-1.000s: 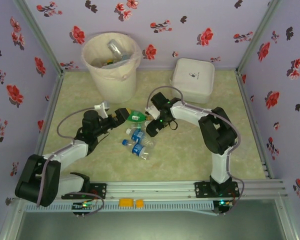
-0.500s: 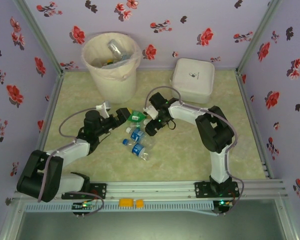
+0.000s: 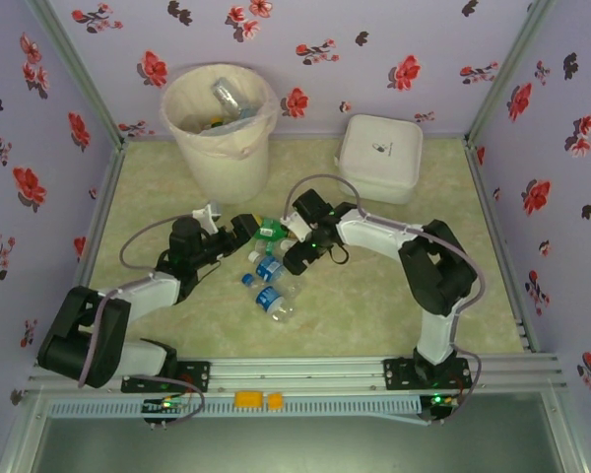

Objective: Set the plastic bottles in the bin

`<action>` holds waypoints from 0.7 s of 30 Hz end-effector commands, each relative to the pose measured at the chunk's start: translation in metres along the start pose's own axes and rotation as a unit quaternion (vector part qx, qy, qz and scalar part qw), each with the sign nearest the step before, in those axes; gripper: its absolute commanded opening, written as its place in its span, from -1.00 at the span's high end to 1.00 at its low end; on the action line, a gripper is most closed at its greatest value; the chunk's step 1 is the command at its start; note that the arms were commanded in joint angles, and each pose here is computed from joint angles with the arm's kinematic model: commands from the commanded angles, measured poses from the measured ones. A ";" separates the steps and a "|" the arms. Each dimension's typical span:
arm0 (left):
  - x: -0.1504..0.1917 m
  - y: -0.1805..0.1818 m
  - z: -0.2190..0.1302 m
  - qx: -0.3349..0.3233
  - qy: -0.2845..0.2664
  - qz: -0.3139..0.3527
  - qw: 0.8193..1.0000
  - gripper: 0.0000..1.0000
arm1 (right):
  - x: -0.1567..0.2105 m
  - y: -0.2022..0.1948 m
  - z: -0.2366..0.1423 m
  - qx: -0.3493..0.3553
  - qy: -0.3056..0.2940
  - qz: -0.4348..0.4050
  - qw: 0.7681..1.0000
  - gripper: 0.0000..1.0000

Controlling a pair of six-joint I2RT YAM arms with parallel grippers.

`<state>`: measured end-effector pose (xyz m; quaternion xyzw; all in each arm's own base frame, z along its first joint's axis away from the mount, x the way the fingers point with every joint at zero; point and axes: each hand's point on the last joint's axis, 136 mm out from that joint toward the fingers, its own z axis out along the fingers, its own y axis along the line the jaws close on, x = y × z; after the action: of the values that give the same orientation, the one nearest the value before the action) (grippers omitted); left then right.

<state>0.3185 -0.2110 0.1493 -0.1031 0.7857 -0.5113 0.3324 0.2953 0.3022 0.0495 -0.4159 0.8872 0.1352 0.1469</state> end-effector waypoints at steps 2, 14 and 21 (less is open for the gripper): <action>0.003 -0.002 -0.002 0.012 -0.003 -0.005 1.000 -1.00 | -0.009 -0.008 0.010 0.017 0.015 -0.022 0.999 -0.85; 0.002 -0.002 -0.004 0.004 -0.005 0.001 1.000 -1.00 | -0.003 -0.003 0.010 0.002 0.022 -0.029 0.999 -0.18; -0.004 -0.010 -0.009 0.003 -0.016 0.014 1.000 -1.00 | -0.008 0.003 -0.013 0.001 -0.012 -0.027 1.000 0.04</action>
<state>0.3111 -0.2062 0.1441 -0.1149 0.7892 -0.5073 0.3263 0.3017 0.3041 0.0417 -0.4387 0.8794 0.1204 0.1401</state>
